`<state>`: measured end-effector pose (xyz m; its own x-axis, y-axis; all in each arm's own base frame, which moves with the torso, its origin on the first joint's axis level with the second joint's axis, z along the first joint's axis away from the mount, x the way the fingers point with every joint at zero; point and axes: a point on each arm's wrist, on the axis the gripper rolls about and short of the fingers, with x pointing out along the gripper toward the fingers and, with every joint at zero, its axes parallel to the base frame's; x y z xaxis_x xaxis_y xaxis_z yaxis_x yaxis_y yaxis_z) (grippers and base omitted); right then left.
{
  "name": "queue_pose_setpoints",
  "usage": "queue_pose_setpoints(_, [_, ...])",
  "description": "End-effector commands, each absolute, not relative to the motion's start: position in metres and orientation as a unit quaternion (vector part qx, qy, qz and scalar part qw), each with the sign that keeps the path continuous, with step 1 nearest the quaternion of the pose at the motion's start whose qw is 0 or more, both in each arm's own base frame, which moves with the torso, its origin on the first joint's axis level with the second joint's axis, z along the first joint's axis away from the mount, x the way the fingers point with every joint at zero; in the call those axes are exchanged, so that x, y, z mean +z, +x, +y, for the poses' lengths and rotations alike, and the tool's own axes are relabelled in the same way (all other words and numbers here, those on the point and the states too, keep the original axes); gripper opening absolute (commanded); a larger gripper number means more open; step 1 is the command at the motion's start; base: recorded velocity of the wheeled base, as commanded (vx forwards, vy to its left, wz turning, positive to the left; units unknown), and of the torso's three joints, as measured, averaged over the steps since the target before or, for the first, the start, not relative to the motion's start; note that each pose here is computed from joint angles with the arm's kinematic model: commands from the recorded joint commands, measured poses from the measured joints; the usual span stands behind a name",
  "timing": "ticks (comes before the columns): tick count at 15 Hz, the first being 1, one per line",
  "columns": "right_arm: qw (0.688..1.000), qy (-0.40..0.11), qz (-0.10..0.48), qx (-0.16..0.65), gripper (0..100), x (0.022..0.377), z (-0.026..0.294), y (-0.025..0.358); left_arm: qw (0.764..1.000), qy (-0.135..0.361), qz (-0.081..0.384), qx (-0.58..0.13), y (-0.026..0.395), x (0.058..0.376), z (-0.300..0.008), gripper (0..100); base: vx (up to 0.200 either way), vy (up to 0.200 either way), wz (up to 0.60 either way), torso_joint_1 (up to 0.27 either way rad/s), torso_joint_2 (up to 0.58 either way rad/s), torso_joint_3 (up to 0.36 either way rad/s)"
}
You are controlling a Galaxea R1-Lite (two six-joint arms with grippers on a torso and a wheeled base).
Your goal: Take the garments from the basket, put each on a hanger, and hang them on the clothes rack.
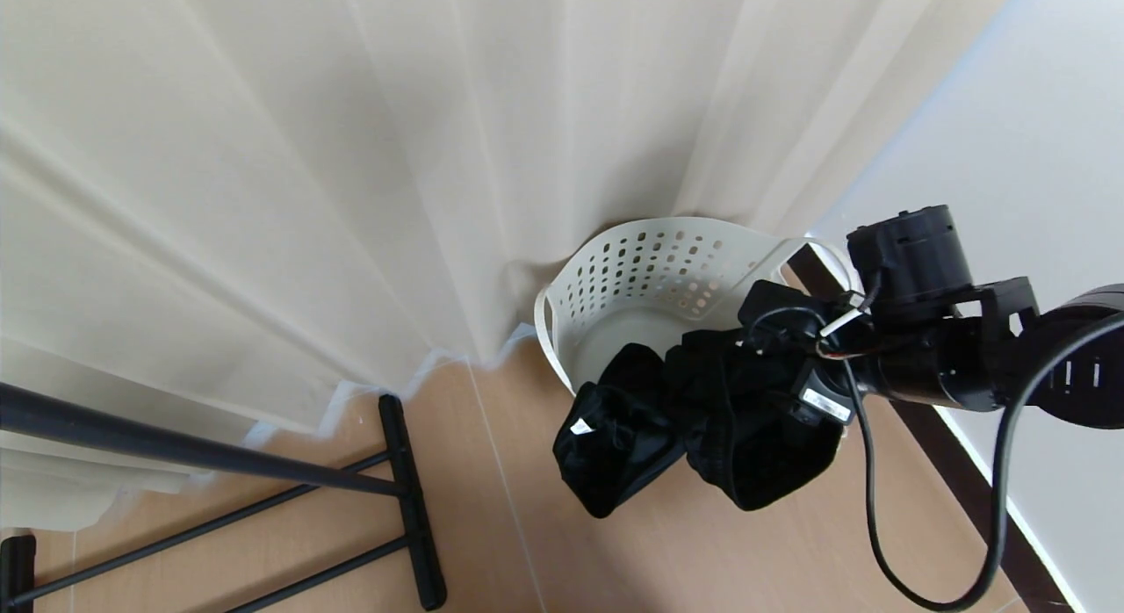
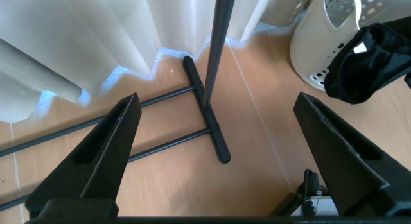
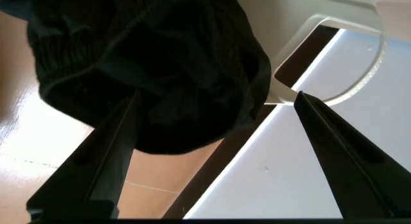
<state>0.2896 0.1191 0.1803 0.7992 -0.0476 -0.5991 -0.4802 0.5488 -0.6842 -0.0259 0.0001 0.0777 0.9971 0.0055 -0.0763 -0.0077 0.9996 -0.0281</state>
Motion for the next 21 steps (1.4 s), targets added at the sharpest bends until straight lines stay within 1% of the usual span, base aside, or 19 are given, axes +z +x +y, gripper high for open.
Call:
queue_pose_setpoints(1, [0.820, -0.460, 0.314, 0.129, 100, 0.160, 0.122, 0.310, 0.999, -0.014, 0.038, 0.004, -0.026, 0.078, 0.000, 100, 0.000, 0.000, 0.00, 0.000, 0.00, 0.000])
queue_pose_setpoints(5, [0.826, -0.451, 0.321, 0.106, 100, 0.150, 0.113, 0.333, 0.999, -0.015, 0.038, 0.004, -0.026, 0.077, 0.000, 100, 0.000, 0.000, 0.00, 0.000, 0.00, 0.000])
queue_pose_setpoints(10, [0.834, -0.445, 0.311, 0.103, 100, 0.148, 0.119, 0.356, 0.999, -0.015, 0.038, 0.004, -0.026, 0.078, 0.000, 100, 0.000, 0.000, 0.00, 0.000, 0.00, 0.000])
queue_pose_setpoints(14, [0.835, -0.444, 0.310, 0.102, 100, 0.148, 0.120, 0.360, 0.999, -0.015, 0.038, 0.004, -0.026, 0.078, 0.000, 100, 0.000, 0.000, 0.00, 0.000, 0.00, 0.000])
queue_pose_setpoints(15, [0.834, -0.444, 0.310, 0.102, 0, 0.147, 0.120, 0.360, 0.999, -0.015, 0.038, 0.004, -0.026, 0.078, 0.000, 100, 0.000, 0.000, 0.00, 0.000, 0.00, 0.000])
queue_pose_setpoints(18, [0.839, -0.436, 0.310, 0.100, 0, 0.150, 0.119, 0.358, 0.999, -0.015, 0.038, 0.004, -0.026, 0.077, 0.000, 100, 0.000, 0.000, 0.00, 0.000, 0.00, 0.000])
queue_pose_setpoints(20, [0.852, -0.420, 0.300, 0.092, 0, 0.163, 0.117, 0.349, 0.999, -0.015, 0.038, 0.004, -0.026, 0.077, 0.000, 100, 0.000, 0.000, 0.00, 0.000, 0.00, 0.000])
queue_pose_setpoints(21, [0.869, -0.396, 0.286, 0.082, 0, 0.180, 0.113, 0.331, 0.999, -0.015, 0.038, 0.004, -0.026, 0.078, 0.000, 100, 0.000, 0.000, 0.00, 0.000, 0.00, 0.000])
